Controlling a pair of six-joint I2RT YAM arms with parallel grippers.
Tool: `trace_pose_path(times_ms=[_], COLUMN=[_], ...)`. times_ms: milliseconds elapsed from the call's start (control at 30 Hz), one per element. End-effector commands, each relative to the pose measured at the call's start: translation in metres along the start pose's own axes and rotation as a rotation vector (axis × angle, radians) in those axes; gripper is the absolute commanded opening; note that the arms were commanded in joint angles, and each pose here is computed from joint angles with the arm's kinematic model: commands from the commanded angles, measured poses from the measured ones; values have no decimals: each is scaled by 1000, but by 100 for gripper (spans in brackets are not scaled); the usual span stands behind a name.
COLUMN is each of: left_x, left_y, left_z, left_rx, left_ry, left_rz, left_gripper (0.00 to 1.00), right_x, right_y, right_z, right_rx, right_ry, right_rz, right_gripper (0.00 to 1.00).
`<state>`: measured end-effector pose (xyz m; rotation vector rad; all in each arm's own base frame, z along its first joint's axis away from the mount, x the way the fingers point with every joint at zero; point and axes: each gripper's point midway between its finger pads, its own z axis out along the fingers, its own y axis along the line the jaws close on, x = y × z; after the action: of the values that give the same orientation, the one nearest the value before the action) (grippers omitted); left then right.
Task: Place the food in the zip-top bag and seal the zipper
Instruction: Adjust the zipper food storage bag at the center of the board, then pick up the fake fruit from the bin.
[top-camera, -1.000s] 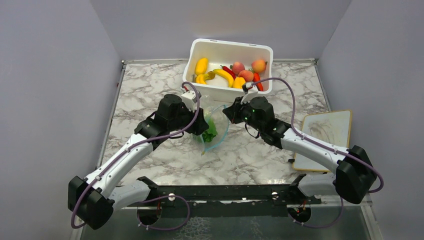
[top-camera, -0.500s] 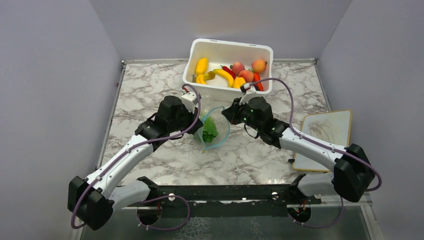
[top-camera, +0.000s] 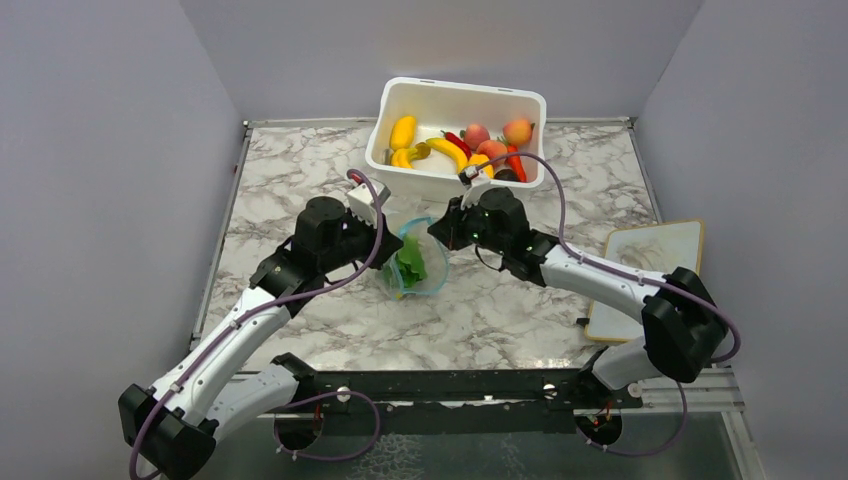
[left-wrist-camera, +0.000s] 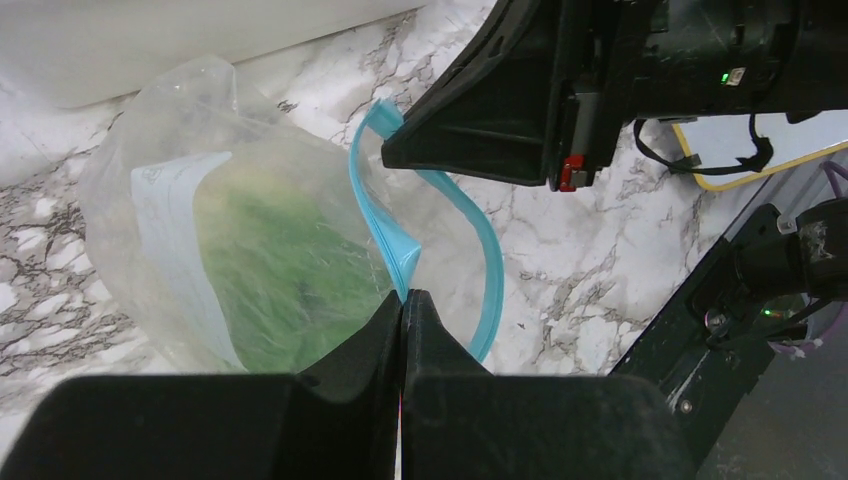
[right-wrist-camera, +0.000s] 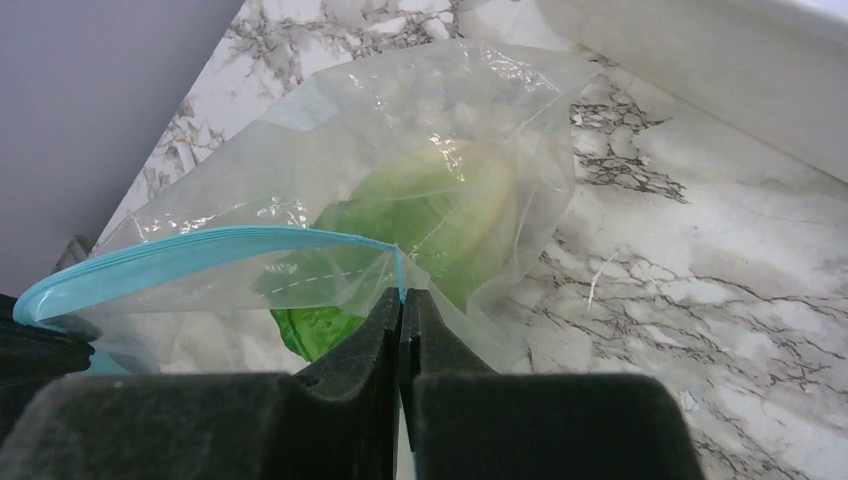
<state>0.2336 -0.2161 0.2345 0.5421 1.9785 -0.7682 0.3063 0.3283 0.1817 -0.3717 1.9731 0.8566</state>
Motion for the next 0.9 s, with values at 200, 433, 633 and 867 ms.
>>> trace_pose_path(times_ms=[200,433,633,867], left_x=[12,9,3,5], left_y=[1,17,19,11], left_z=[11,8,4,2], left_rx=[26,-67,-88,-49], left_ry=[9,-12,-36,-36], left_rz=[14,26,28,19], left_gripper=[0,0,0,0], right_x=[-27,-72,-133,-164], right_y=[4,-18,-45,-101], right_z=[1,-20,-24,5], right_rx=[19,173,299,436], right_ry=[40,16,-54,-37], right_rz=[-126,-232,-314,-350], right_gripper=[38,60,65,65])
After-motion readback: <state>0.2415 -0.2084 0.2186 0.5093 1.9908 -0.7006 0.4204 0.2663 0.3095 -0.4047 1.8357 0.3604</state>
